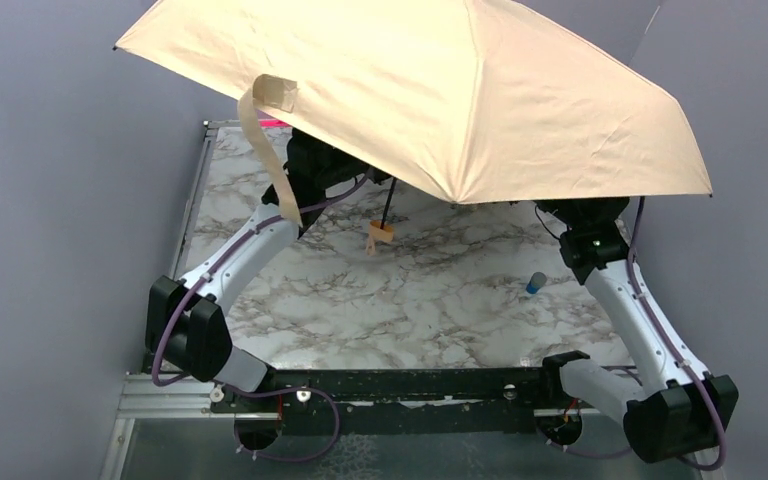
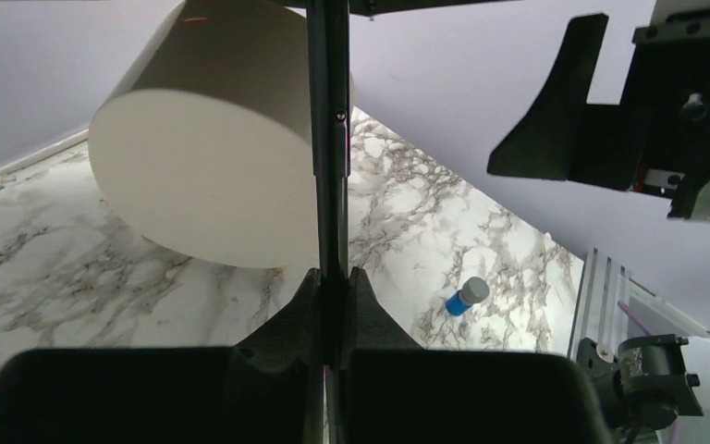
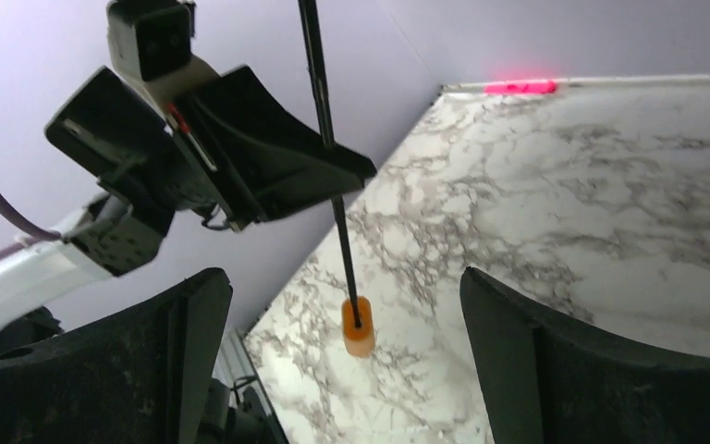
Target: Put away the umbrella
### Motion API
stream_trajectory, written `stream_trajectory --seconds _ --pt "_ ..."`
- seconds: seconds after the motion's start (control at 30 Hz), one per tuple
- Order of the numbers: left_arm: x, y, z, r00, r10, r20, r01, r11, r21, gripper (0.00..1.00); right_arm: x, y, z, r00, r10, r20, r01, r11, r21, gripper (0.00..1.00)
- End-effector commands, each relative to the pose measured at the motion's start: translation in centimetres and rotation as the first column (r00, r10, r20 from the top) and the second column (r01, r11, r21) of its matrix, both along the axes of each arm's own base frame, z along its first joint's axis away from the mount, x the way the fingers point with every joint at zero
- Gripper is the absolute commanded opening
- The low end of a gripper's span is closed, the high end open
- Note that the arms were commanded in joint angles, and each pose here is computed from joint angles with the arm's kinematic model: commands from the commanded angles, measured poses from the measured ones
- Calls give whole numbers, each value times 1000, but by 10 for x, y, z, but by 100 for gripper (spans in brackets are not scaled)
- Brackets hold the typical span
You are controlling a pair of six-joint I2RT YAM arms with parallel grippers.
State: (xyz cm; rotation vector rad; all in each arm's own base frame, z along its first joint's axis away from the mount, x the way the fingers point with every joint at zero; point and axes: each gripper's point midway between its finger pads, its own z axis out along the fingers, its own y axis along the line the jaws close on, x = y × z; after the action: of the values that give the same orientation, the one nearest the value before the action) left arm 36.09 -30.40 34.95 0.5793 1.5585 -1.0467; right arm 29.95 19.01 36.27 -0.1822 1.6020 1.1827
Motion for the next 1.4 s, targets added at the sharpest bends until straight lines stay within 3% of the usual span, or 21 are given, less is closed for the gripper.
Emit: stream_trajectory --seconds 0.0,0.43,0.83,1.07,1.23,1.37 --pt "-8 -10 26 990 -58 131 64 997 -39 0 5 4 48 988 -6 152 -16 990 142 100" --pt "-20 -16 9 989 -96 109 100 995 -24 0 47 69 93 932 -6 361 -61 983 175 100" --pt "-26 -13 7 989 -98 111 102 994 -30 0 118 84 76 942 -121 313 86 989 122 79" --pt "-27 -13 0 991 -96 97 99 995 -27 0 122 96 79 938 -73 338 34 992 119 56" --pt "-25 -13 -3 992 -87 89 90 996 -26 0 119 101 88 935 -34 354 -12 992 126 26" --pt "-25 -12 -3 993 -85 86 88 996 -28 2 117 101 99 932 -31 361 -17 991 131 9"
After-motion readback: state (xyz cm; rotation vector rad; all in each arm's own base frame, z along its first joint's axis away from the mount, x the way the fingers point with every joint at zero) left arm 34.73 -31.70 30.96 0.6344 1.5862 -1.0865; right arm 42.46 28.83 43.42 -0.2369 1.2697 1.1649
